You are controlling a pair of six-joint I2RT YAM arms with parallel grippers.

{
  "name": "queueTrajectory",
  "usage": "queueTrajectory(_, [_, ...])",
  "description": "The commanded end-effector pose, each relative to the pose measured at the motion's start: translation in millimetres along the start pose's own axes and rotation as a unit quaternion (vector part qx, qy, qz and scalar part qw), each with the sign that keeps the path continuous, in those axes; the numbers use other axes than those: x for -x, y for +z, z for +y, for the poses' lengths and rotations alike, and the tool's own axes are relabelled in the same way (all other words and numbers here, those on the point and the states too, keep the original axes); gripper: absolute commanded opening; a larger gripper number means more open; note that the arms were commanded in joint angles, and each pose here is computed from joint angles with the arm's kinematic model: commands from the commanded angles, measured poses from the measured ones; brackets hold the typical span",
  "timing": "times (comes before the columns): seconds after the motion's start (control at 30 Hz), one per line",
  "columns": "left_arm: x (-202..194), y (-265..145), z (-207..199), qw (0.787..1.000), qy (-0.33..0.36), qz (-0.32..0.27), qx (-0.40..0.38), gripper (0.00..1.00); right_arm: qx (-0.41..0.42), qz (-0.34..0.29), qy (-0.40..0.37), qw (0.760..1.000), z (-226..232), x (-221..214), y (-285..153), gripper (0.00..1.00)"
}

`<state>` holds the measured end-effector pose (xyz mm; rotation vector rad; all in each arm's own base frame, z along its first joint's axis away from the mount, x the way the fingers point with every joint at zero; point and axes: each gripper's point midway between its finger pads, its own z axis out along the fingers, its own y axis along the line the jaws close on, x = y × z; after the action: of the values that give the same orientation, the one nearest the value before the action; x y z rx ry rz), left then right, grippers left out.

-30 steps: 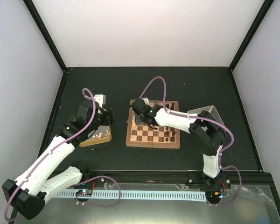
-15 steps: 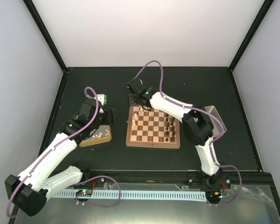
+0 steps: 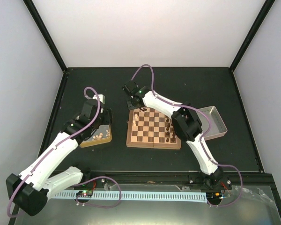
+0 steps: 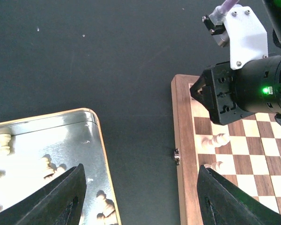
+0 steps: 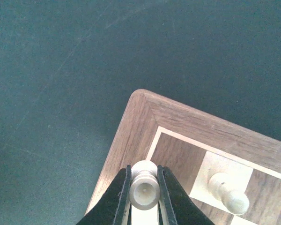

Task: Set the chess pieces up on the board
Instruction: Place the chess piece on the chessboard.

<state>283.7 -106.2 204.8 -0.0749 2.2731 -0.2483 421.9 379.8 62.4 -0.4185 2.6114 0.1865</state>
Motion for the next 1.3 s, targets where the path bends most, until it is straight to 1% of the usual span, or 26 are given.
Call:
queueTrajectory(0.0, [14, -11, 8, 0.999, -0.011, -0.026, 0.019, 0.67, -0.032, 0.008, 0.002, 0.999, -14, 1, 1, 0.10])
queueTrajectory(0.57, [13, -12, 9, 0.999, -0.013, -0.031, 0.016, 0.67, -0.049, 0.022, 0.012, 0.998, -21, -6, 23, 0.13])
queueTrajectory(0.63, [13, -12, 9, 0.999, -0.013, -0.030, 0.016, 0.67, -0.051, 0.024, 0.013, 0.998, -21, -6, 22, 0.15])
queueTrajectory(0.7, [12, -12, 9, 0.999, -0.012, -0.029, 0.016, 0.67, -0.050, 0.023, 0.015, 0.998, -21, -6, 20, 0.19])
queueTrajectory(0.87, [13, -12, 9, 0.999, -0.014, -0.030, 0.015, 0.67, -0.033, -0.002, 0.022, 0.999, -16, 12, -4, 0.31])
queueTrajectory(0.97, [13, -11, 8, 0.999, -0.016, -0.030, 0.012, 0.68, -0.006, -0.027, 0.029, 0.999, -7, 29, -25, 0.34])
queueTrajectory(1.1, [12, -10, 8, 0.999, -0.020, -0.026, 0.005, 0.72, 0.009, -0.061, 0.043, 0.997, -6, 48, -60, 0.37])
queueTrajectory(1.23, [6, -6, 5, 1.000, -0.019, -0.013, -0.007, 0.76, 0.018, -0.086, 0.061, 0.994, -13, 50, -96, 0.39])
queueTrajectory(1.27, [4, -5, 3, 1.000, -0.018, -0.007, -0.014, 0.76, 0.018, -0.086, 0.064, 0.994, -17, 42, -101, 0.40])
